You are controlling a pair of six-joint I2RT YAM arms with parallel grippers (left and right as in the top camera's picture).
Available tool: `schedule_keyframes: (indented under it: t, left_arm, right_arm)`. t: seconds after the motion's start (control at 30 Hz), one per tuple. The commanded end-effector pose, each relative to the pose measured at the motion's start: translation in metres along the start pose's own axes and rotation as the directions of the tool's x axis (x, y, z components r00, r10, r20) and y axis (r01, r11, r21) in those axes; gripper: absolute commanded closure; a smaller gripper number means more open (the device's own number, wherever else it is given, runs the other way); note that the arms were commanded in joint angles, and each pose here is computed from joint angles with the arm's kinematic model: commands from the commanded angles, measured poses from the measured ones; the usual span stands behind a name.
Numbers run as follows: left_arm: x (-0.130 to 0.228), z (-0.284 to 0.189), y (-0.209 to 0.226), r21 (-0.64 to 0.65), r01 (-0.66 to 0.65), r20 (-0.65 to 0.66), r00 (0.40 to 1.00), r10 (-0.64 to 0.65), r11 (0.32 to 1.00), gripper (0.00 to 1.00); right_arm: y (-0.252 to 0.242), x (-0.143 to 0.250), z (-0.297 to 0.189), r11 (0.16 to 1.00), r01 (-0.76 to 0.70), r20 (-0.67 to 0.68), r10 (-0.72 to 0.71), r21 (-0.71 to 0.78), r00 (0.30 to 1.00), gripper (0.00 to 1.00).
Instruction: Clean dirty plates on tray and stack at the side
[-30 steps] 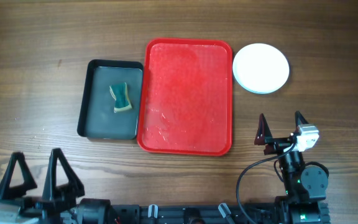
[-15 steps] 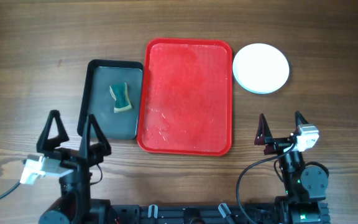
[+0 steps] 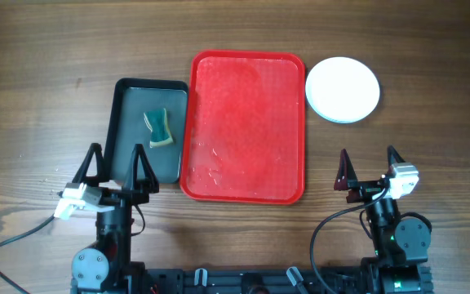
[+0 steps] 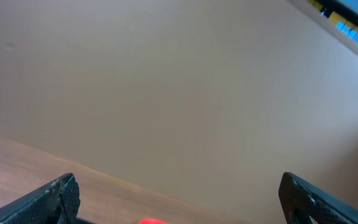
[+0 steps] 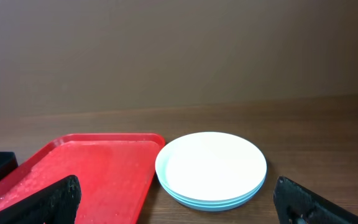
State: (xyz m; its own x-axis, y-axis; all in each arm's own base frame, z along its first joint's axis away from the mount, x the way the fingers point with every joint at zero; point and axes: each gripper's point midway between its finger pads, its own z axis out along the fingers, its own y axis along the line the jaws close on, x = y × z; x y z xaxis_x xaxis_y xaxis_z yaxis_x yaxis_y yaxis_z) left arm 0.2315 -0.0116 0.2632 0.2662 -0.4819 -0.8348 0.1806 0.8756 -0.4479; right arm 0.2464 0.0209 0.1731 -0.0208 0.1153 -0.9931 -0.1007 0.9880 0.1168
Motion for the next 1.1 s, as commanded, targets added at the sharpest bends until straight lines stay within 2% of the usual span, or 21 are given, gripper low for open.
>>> schedule_keyframes:
  t: [0.0,0.17,0.4,0.5,0.77,0.87,1.07]
  left_arm:
    - [0.019,-0.001,0.012,-0.026,-0.001,-0.042,0.999,0.0,1.0,0.0]
    - [0.033,-0.003,0.022,-0.067,-0.01,-0.1,0.995,0.003,0.998,0.0]
    - [0.084,-0.02,0.062,-0.222,-0.058,-0.313,0.95,-0.014,0.973,0.0]
    - [0.082,-0.02,0.066,-0.227,-0.105,-0.317,0.948,0.028,0.968,0.0]
    - [0.083,-0.021,0.066,-0.206,-0.163,-0.333,0.939,0.087,0.965,0.0]
    - [0.091,-0.021,0.055,-0.065,-0.31,-0.384,0.885,0.262,0.949,0.0]
    - [0.091,-0.021,0.054,-0.03,-0.382,-0.389,0.856,0.341,0.924,0.0]
  right_arm:
    - [-0.003,-0.003,-0.001,1.0,-0.016,0.015,0.016,0.018,1.0,0.01]
    - [-0.003,-0.003,-0.001,1.0,-0.016,0.015,0.016,0.018,1.0,0.0]
    - [-0.003,-0.003,-0.001,1.0,-0.017,0.015,0.016,0.018,1.0,0.0]
    - [-0.003,-0.003,-0.001,1.0,-0.017,0.015,0.016,0.018,1.0,0.0]
    - [-0.003,-0.003,-0.001,1.0,-0.017,0.015,0.016,0.018,1.0,0.0]
    - [-0.003,-0.003,-0.001,1.0,-0.016,0.015,0.016,0.018,1.0,0.0]
    - [-0.003,-0.003,-0.001,1.0,-0.017,0.015,0.016,0.018,1.0,0.0]
